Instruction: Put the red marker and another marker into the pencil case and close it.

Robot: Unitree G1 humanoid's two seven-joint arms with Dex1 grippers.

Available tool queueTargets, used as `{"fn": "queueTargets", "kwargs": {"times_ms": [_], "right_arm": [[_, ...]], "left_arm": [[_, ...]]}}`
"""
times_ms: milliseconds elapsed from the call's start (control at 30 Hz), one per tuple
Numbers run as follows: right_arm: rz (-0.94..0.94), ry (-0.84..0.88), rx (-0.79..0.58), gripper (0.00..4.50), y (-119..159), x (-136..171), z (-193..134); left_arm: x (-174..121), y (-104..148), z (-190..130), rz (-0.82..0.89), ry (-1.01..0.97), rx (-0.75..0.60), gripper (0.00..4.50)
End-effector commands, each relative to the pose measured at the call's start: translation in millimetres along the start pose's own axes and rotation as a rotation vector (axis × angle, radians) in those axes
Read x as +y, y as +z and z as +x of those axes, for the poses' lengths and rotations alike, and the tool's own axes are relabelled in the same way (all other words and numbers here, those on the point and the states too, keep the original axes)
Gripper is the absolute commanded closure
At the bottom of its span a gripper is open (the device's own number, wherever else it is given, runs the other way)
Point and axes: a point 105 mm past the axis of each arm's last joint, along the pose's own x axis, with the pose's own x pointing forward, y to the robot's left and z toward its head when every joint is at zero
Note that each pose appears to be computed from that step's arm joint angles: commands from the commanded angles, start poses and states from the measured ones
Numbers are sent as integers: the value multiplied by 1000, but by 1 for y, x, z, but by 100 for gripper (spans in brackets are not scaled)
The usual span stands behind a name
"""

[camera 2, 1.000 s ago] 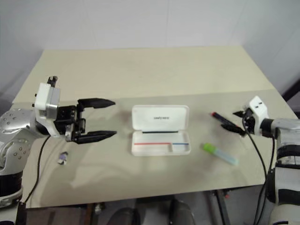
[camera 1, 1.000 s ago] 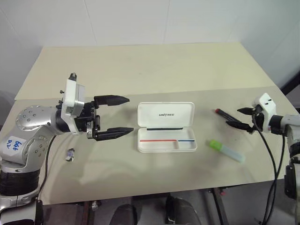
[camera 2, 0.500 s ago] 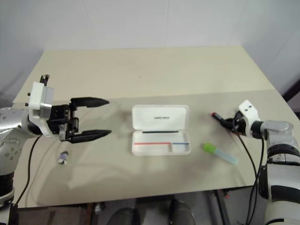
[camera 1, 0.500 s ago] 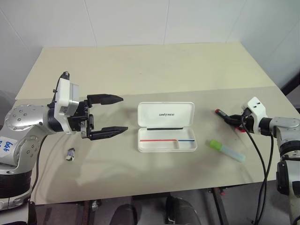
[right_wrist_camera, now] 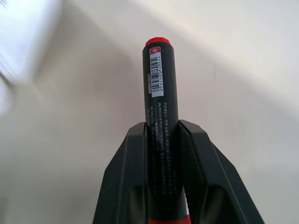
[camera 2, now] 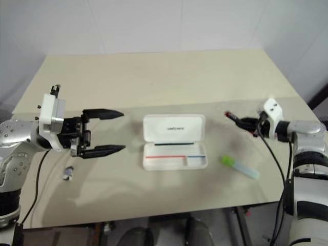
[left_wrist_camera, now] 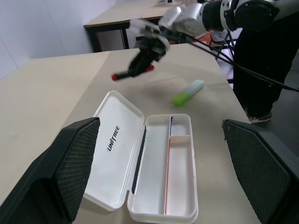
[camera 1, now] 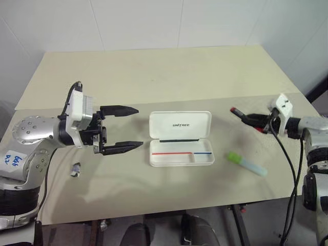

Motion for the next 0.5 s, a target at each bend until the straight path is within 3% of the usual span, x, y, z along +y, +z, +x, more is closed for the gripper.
{"fn": "queueTargets", "kwargs": {"times_ms": [33, 133, 233, 333, 500], "right_arm": [[-121, 48, -148, 393, 51, 2, -14], [-159, 212, -266, 393, 83, 37, -8], [-115, 364, -315, 393, 95, 75, 5], [-57, 466, -320, 393, 95, 102, 16], [-45, 641, -259, 393, 70, 144, 42]], "left_arm": [[0, -1, -2, 25, 15, -9, 0], [-1, -7, -5, 19, 34, -4, 0], [-1, -10, -9, 20, 51, 5, 0], [-1, -12, -11, 21, 63, 10, 0], [-6, -15, -13, 13, 87, 15, 0]]}}
